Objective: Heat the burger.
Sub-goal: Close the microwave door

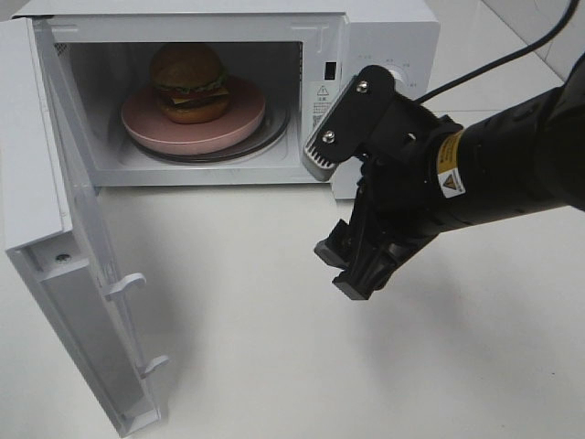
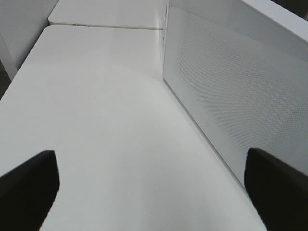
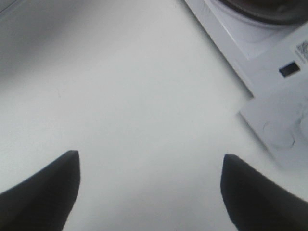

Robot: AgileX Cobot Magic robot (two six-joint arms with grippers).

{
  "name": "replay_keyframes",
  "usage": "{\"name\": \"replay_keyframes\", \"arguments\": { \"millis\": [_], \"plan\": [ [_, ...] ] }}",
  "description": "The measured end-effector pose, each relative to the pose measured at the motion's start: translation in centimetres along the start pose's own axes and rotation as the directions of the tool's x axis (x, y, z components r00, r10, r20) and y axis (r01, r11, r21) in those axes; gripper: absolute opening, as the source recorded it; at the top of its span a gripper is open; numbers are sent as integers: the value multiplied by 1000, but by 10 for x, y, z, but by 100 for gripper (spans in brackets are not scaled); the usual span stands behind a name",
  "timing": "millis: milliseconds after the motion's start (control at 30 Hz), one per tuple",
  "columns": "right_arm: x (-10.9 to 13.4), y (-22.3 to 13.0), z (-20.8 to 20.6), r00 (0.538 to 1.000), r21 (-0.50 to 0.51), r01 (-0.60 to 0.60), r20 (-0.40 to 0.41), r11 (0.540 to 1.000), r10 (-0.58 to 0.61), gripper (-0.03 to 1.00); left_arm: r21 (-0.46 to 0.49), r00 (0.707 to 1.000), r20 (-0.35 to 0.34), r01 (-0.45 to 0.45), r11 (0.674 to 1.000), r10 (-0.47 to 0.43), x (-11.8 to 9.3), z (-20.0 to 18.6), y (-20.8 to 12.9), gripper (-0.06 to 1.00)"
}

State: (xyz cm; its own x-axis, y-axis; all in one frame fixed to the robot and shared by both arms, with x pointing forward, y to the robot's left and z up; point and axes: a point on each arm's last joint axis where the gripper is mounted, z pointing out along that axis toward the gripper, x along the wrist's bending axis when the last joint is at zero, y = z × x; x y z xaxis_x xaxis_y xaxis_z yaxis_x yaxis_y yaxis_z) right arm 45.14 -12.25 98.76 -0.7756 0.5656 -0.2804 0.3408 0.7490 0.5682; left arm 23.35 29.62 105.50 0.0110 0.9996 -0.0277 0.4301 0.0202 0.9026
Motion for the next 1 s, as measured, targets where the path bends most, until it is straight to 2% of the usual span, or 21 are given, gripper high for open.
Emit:
{"name": "replay_keyframes", "arguments": {
  "millis": [33,67,133,200,500,700,867,1000],
  "plan": [
    [0,0,0,1000,0,0,0,1000,0,75,0,1000,0,0,1000,0,0,0,0,99],
    [-1,-4,-8,997,46,-78,3,996,78,75,0,1000,0,0,1000,0,0,0,0,99],
    [-1,-6,-11,994,68,-107,4,992,107,75,0,1000,0,0,1000,0,0,0,0,99],
    [0,-17,-25,978,180,-207,13,962,208,75,0,1000,0,0,1000,0,0,0,0,99],
    [4,-37,-67,953,357,-291,21,887,304,76,0,1000,0,0,1000,0,0,0,0,99],
    [5,-41,-87,945,356,-311,21,881,326,76,0,1000,0,0,1000,0,0,0,0,99],
    [5,-50,-127,933,287,-349,21,892,359,76,0,1000,0,0,1000,0,0,0,0,99],
    [5,-55,-141,925,253,-372,26,893,378,76,0,1000,0,0,1000,0,0,0,0,99]
  ]
}}
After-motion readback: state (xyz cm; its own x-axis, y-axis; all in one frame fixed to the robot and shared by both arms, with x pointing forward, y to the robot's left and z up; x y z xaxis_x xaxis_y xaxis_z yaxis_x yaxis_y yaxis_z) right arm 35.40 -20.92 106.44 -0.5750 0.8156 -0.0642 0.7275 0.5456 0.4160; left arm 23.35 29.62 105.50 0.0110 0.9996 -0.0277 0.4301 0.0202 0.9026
